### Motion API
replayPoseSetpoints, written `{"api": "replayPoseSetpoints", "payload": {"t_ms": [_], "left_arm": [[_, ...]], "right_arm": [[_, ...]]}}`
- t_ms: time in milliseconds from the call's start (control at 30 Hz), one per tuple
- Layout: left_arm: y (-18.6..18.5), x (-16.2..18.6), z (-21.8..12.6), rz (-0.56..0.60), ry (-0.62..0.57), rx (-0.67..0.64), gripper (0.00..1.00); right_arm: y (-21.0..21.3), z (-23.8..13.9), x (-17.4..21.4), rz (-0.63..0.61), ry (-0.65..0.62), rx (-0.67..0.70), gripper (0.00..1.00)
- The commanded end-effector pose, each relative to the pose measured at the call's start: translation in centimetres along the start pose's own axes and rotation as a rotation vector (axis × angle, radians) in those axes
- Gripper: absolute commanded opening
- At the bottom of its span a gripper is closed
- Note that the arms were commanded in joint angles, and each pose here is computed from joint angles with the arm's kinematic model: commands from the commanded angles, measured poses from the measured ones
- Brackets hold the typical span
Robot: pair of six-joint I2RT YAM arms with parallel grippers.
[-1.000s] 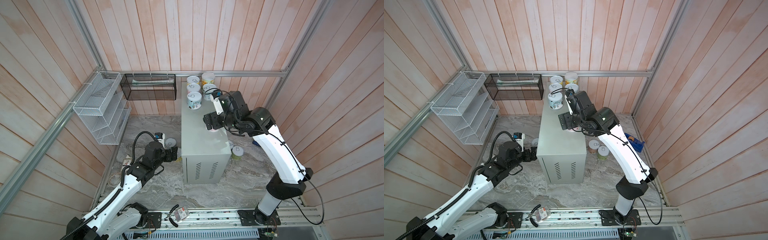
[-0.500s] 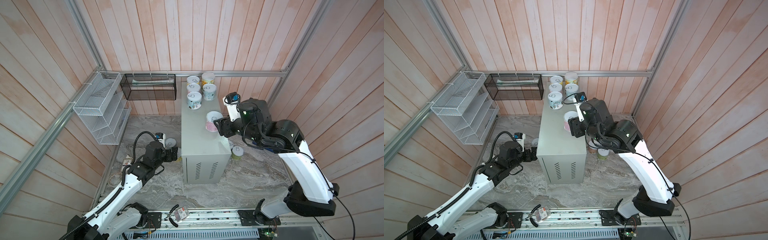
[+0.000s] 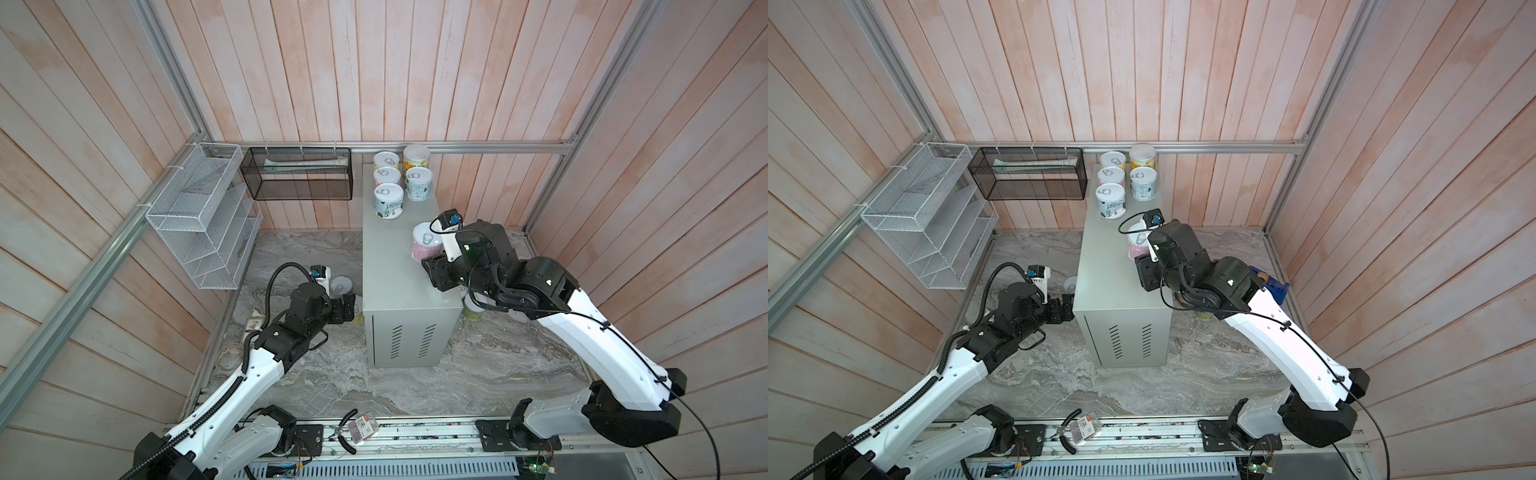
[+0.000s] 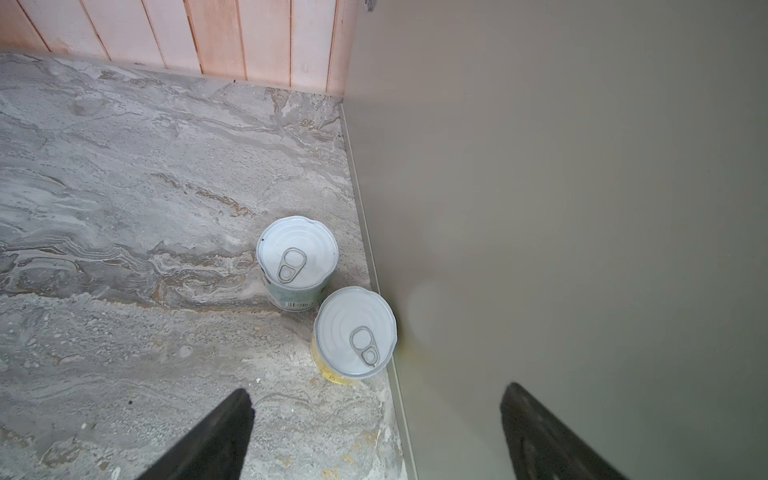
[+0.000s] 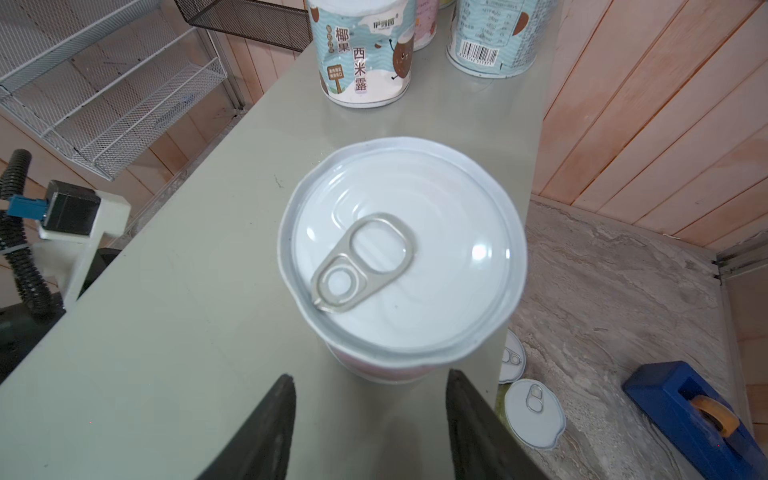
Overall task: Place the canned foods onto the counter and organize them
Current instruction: 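Lower the pink can onto the cabinet top beside the pale-blue can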
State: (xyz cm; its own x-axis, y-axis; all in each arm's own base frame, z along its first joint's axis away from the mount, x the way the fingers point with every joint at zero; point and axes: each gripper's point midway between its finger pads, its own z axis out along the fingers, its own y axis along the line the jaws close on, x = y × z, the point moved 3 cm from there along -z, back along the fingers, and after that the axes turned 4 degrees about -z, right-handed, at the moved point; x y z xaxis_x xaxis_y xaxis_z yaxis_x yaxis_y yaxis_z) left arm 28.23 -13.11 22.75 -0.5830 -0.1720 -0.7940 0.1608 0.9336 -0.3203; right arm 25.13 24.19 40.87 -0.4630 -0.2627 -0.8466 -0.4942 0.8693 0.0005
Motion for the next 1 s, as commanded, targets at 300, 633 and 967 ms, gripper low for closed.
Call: {"api": "replayPoseSetpoints", "payload": {"t_ms": [300, 633, 967], "left_arm": [[-0.1, -0.2, -0.2, -0.005, -0.024, 0.011, 0.95], [0.0, 0.0, 0.5, 0.001, -0.010, 0.007, 0.95], [0.2, 0.1, 1.3, 0.005, -0.005, 0.003, 0.95]], "right_arm": [[-1.2, 2.5, -0.9, 0.018, -0.048, 0.041, 0.57], [-3.7, 4.6, -1.8, 0.060, -0.114, 0.036, 0.57], [-5.2, 6.8, -3.4, 0.050, -0.149, 0.084, 0.57]]}}
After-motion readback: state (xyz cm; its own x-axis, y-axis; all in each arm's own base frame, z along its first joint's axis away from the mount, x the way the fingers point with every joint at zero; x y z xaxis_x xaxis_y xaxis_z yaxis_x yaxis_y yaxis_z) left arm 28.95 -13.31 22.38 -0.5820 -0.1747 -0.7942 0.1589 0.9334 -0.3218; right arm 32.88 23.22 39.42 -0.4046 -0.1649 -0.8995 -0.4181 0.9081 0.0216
